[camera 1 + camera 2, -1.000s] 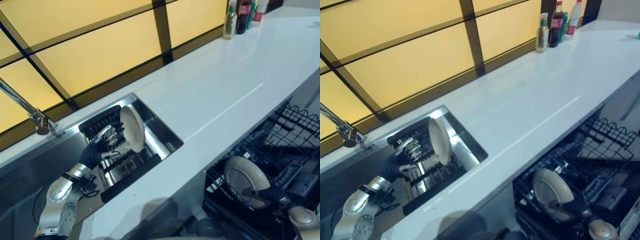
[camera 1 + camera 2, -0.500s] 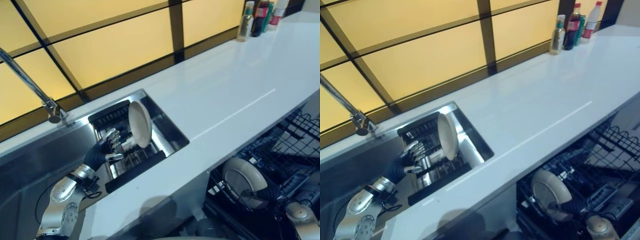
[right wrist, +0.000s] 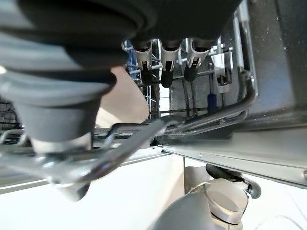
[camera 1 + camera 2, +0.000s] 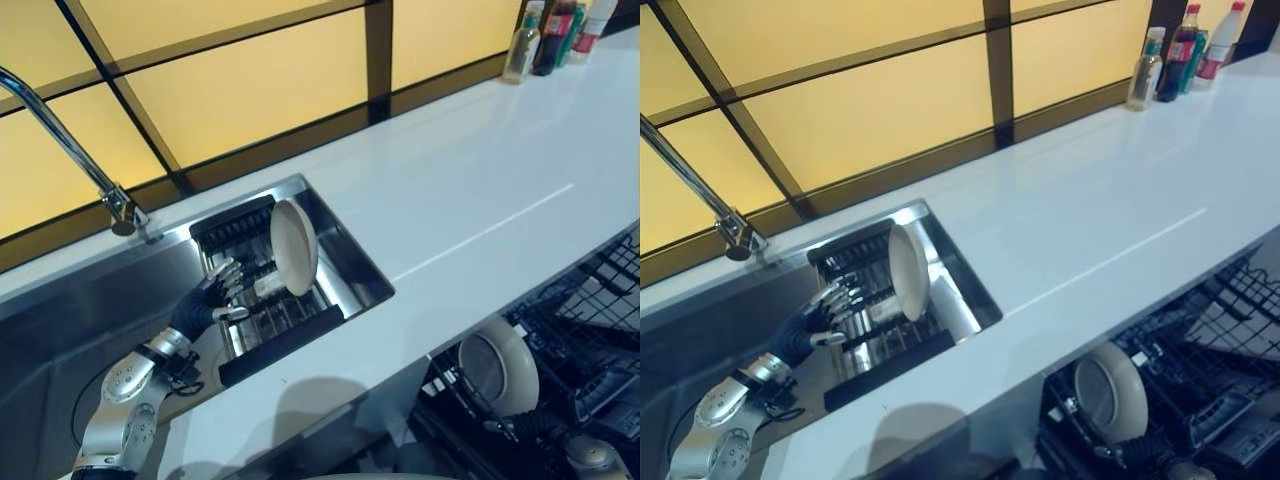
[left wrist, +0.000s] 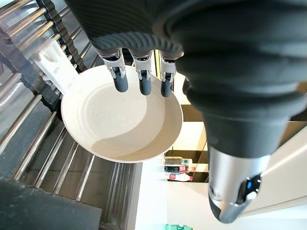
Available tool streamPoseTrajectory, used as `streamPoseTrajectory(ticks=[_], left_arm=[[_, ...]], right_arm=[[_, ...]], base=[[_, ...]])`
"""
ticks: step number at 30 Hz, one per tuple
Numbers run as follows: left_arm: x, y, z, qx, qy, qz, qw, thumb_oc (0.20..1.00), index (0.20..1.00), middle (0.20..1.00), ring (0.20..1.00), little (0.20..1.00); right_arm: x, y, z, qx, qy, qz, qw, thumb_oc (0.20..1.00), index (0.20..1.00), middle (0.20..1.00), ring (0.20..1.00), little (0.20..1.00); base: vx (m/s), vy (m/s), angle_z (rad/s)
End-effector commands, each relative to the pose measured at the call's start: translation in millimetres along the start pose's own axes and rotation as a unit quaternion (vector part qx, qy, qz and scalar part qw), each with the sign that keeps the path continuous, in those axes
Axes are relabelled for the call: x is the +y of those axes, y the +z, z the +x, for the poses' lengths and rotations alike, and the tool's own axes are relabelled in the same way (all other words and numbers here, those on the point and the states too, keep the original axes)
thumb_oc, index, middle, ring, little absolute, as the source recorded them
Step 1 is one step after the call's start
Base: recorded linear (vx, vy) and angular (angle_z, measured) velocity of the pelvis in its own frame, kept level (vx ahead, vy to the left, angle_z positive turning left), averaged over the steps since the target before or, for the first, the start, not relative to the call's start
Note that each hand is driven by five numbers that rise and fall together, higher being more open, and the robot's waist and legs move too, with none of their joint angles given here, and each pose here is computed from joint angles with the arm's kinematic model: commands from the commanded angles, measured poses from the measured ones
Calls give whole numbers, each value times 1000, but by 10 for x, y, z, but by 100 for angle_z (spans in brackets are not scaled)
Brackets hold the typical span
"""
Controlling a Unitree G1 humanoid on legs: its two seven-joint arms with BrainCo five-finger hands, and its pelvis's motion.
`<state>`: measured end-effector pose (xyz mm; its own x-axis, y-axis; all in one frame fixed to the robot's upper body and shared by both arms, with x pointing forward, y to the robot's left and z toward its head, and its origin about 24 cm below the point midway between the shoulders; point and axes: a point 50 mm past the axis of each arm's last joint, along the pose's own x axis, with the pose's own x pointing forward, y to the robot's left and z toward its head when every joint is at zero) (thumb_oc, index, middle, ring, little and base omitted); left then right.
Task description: Pick up plates and place into dishwasher.
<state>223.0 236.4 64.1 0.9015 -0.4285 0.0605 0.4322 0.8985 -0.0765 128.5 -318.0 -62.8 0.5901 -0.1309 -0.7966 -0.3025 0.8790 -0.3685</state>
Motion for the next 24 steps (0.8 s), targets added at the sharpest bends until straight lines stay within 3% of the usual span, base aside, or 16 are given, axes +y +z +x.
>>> streamPoseTrajectory(ticks=[1, 17, 24], left_arm=[[39, 286, -54, -45, -3, 55, 997, 1000, 1000, 1000, 1000, 1000], [96, 235, -173, -36, 8, 44, 998, 1000, 1000, 1000, 1000, 1000], [95, 266, -141, -48, 11, 44, 998, 1000, 1000, 1000, 1000, 1000]], right_arm=[[352, -267, -60, 33, 75, -8, 997, 1000, 1000, 1000, 1000, 1000], [453, -446, -159, 49, 82, 27, 995, 1000, 1000, 1000, 1000, 1000], [338, -385, -175, 34, 28, 30, 999, 1000, 1000, 1000, 1000, 1000]], base=[[21, 34, 3], [4, 10, 3], [-32, 2, 0]])
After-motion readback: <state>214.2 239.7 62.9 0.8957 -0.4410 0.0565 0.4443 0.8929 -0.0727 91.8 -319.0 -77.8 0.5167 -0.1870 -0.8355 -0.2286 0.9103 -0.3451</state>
